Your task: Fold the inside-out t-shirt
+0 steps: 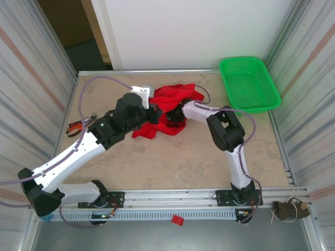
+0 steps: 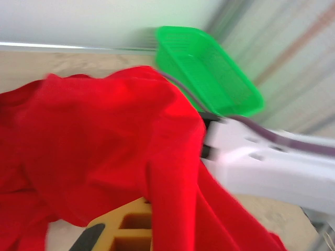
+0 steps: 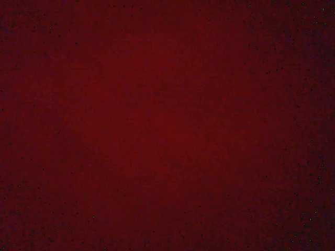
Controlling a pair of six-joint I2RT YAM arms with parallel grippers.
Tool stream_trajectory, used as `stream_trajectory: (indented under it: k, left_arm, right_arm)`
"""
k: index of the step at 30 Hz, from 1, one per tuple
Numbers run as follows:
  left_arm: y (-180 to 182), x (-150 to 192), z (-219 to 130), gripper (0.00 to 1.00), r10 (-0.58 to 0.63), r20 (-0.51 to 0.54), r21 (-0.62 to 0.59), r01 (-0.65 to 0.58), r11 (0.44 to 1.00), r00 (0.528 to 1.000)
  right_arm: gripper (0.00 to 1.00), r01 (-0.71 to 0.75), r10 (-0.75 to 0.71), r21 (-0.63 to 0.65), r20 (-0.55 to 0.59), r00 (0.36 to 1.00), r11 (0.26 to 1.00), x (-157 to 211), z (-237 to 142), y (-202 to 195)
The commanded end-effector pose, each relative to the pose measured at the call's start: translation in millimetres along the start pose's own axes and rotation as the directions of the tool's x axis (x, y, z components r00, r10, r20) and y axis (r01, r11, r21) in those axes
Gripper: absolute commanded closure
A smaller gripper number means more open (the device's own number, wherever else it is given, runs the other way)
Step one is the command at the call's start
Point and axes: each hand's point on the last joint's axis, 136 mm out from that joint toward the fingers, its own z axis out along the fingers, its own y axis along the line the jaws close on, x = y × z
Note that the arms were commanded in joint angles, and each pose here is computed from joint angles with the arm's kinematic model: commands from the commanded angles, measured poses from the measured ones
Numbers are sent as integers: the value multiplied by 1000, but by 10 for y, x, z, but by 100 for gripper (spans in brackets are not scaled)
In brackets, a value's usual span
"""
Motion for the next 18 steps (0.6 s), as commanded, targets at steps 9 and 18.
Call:
stream_trajectory:
  k: [9,18]
  left_arm:
    - [880,-161,-31,100,-159,92,-152,172,973,983]
    - [1203,-109,-8,100,-175,100,-238,194,952,980]
  right_arm:
    - [100,288,-237,-477,166,957,830,2,-1090,637]
    - [100,367,-237,-572,291,927,733,-112,-1994,962]
